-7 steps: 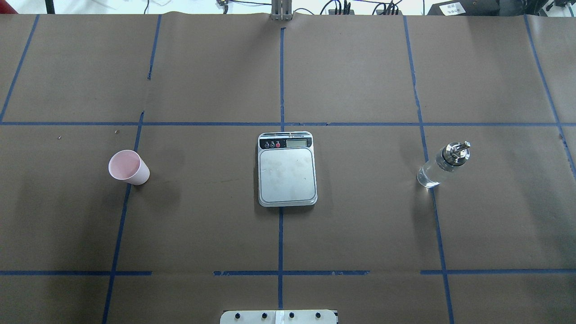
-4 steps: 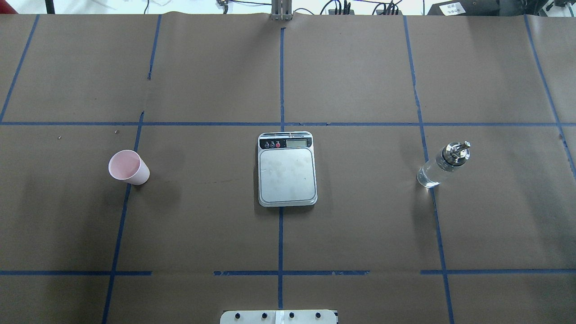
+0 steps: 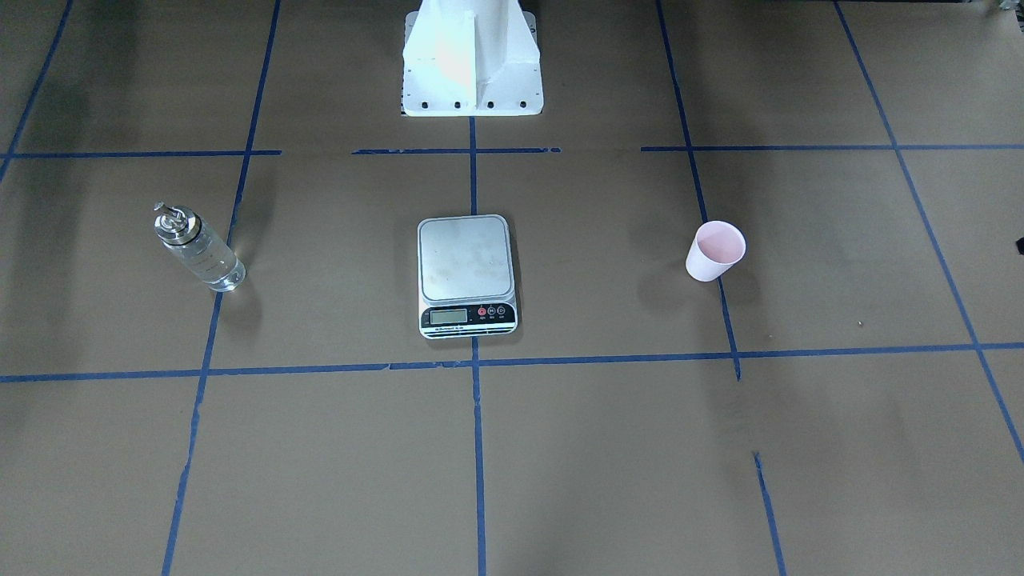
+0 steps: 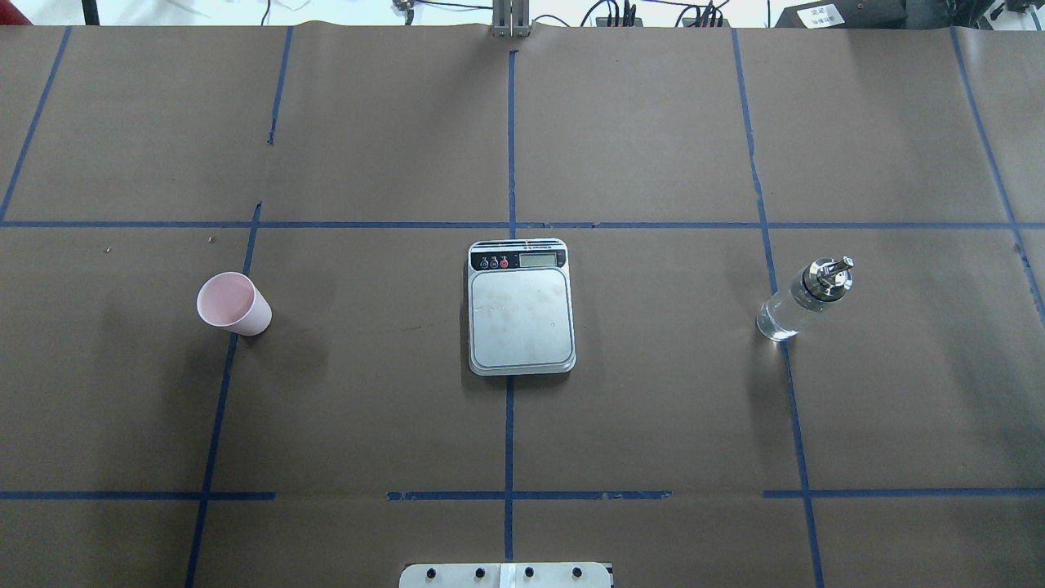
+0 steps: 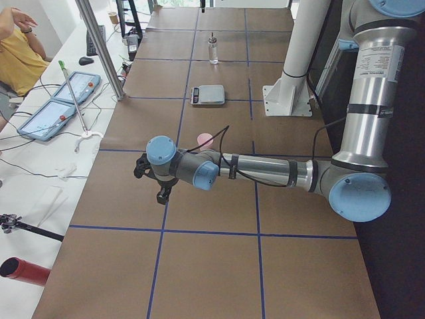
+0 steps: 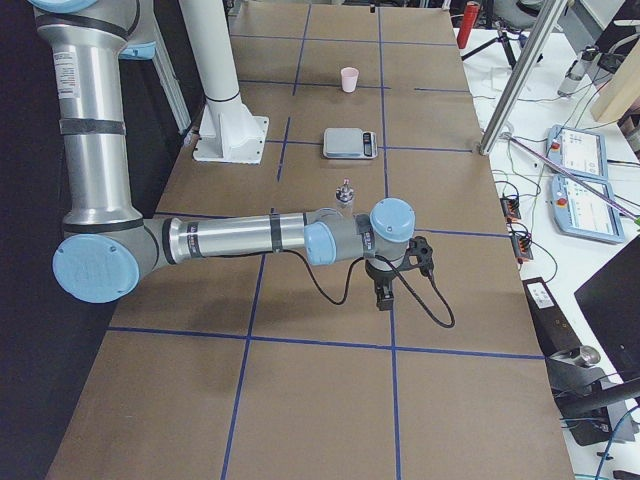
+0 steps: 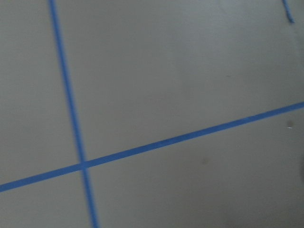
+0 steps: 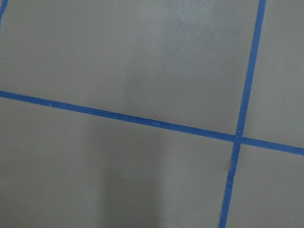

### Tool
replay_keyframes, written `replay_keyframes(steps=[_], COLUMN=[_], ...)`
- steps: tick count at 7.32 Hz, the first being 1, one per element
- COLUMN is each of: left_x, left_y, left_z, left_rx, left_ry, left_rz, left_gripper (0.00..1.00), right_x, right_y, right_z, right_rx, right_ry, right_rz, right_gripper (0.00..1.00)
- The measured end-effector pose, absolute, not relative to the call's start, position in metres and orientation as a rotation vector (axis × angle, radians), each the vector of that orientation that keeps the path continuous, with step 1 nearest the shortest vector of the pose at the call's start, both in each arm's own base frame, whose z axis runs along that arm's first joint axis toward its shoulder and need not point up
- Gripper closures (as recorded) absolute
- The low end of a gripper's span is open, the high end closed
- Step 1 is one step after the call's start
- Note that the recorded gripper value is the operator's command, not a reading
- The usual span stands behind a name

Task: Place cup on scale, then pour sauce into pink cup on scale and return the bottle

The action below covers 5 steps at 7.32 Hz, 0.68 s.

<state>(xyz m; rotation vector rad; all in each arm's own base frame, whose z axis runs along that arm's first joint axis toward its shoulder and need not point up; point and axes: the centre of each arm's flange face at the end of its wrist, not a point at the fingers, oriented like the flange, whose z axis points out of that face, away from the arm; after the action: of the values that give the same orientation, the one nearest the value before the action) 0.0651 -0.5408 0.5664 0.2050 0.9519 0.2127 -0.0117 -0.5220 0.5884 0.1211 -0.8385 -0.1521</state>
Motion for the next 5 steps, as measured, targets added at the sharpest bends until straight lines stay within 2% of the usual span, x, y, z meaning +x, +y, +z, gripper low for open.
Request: replay_keyframes(steps=[3,5], left_x=[0.207,0.277], left_y=[-0.503,-0.483], left_z=[0.482,0.449], left_rx=[0.109,0.091], left_ry=[1.005,0.982], left_rz=[0.104,0.066], left_gripper=[0.02,0.02], right_x=[-0.021,-0.023], right_y=[-0.522,-0.522], right_z=[0.584,0.584], right_rx=[0.134,0.136], right_ry=[-0.844,-0.843], right_rz=[-0.178,-0.184], right_gripper=[0.00,0.00])
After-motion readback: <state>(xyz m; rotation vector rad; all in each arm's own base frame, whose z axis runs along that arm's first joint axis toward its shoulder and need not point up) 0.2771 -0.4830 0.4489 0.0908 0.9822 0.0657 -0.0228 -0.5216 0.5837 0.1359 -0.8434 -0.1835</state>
